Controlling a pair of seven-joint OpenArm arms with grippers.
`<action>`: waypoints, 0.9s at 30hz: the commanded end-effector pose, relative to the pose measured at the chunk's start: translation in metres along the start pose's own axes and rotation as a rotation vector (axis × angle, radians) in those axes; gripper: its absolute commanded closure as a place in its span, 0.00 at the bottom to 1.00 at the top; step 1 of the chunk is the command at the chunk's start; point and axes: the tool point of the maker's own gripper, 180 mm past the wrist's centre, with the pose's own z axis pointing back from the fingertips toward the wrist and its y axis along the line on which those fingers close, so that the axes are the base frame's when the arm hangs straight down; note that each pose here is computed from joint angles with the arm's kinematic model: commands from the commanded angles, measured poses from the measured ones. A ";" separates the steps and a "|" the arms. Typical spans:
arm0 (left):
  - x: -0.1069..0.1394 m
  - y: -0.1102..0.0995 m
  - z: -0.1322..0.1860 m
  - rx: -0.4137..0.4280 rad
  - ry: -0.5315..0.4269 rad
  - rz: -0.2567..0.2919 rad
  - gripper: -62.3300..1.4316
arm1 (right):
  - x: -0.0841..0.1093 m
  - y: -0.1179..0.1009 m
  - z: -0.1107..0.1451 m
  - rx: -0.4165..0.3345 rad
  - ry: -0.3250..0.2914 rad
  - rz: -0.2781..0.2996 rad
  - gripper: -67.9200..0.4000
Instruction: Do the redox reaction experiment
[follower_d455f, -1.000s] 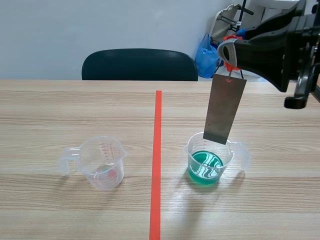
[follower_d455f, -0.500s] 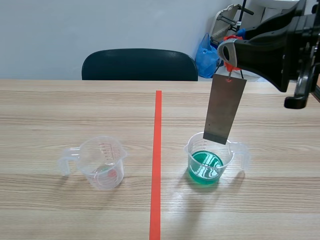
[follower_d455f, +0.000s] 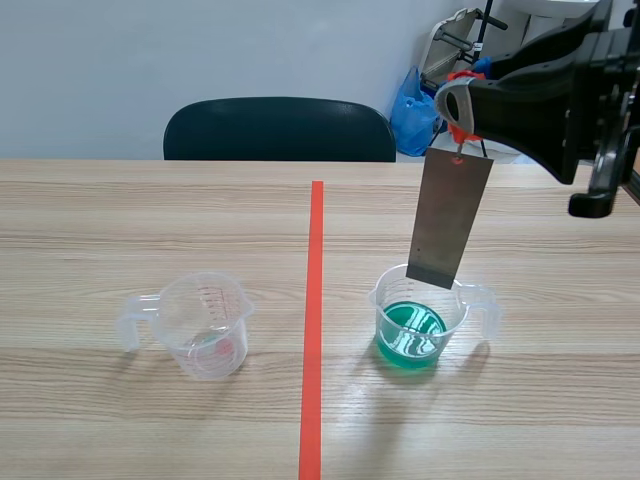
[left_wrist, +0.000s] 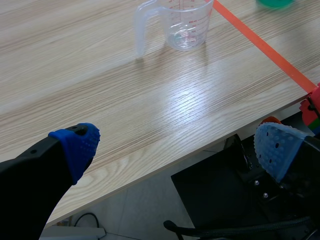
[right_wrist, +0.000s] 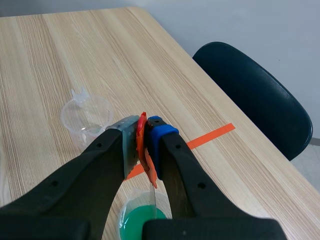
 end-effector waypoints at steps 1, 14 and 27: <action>0.006 0.000 -0.001 -0.002 -0.023 -0.001 0.00 | 0.010 -0.003 0.001 -0.005 -0.033 0.012 0.98; 0.006 0.000 -0.002 -0.003 -0.026 0.001 0.00 | -0.010 -0.006 -0.005 -0.034 -0.013 -0.023 0.98; 0.006 -0.001 -0.002 -0.003 -0.027 0.001 0.00 | -0.046 -0.006 -0.016 -0.057 0.041 -0.059 0.98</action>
